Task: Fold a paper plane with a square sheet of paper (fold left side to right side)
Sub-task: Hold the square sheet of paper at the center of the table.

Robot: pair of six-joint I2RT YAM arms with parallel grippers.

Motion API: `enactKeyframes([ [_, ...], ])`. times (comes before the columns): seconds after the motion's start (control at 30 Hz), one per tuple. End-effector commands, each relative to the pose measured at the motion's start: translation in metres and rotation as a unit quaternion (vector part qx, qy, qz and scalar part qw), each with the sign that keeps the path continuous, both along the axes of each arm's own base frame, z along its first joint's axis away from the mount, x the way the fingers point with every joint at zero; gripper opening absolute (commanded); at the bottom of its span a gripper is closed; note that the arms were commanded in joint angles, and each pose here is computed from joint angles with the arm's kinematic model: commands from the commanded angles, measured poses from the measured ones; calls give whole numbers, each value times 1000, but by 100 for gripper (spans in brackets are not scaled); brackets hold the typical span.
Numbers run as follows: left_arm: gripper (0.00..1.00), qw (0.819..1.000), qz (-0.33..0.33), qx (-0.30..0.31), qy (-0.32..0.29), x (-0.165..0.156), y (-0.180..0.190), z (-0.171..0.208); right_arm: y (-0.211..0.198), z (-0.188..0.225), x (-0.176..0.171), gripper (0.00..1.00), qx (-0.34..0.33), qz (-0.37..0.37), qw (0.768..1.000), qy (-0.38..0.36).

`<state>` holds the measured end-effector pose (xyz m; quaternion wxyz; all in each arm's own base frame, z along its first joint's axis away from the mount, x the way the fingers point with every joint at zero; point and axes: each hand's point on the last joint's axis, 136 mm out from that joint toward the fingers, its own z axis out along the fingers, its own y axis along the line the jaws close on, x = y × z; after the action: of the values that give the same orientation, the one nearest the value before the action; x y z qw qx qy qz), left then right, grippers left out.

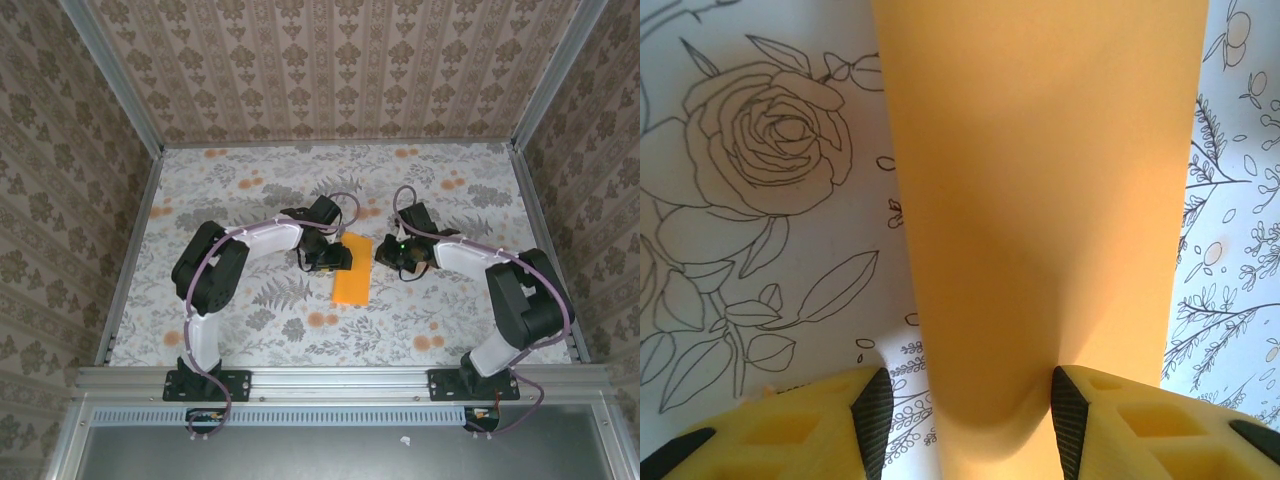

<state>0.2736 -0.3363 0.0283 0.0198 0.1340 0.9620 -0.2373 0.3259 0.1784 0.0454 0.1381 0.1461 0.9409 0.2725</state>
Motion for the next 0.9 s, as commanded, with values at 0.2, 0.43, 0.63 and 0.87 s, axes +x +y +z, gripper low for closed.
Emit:
enactKeyframes([
  [0.2,49,999,-20,32,25,-16,4,-18,28,-7,7,8,24,22,999,18],
  [0.43,49,999,-21,36,24,-16,5,-19,33,-23,6,8,13,30,999,43],
  [0.63,49,999,-21,34,19,-14,4,-15,24,-43,-6,7,-19,24,996,85],
  [0.87,51,1000,-18,24,-2,-5,5,4,13,-57,-21,6,-45,20,992,118],
])
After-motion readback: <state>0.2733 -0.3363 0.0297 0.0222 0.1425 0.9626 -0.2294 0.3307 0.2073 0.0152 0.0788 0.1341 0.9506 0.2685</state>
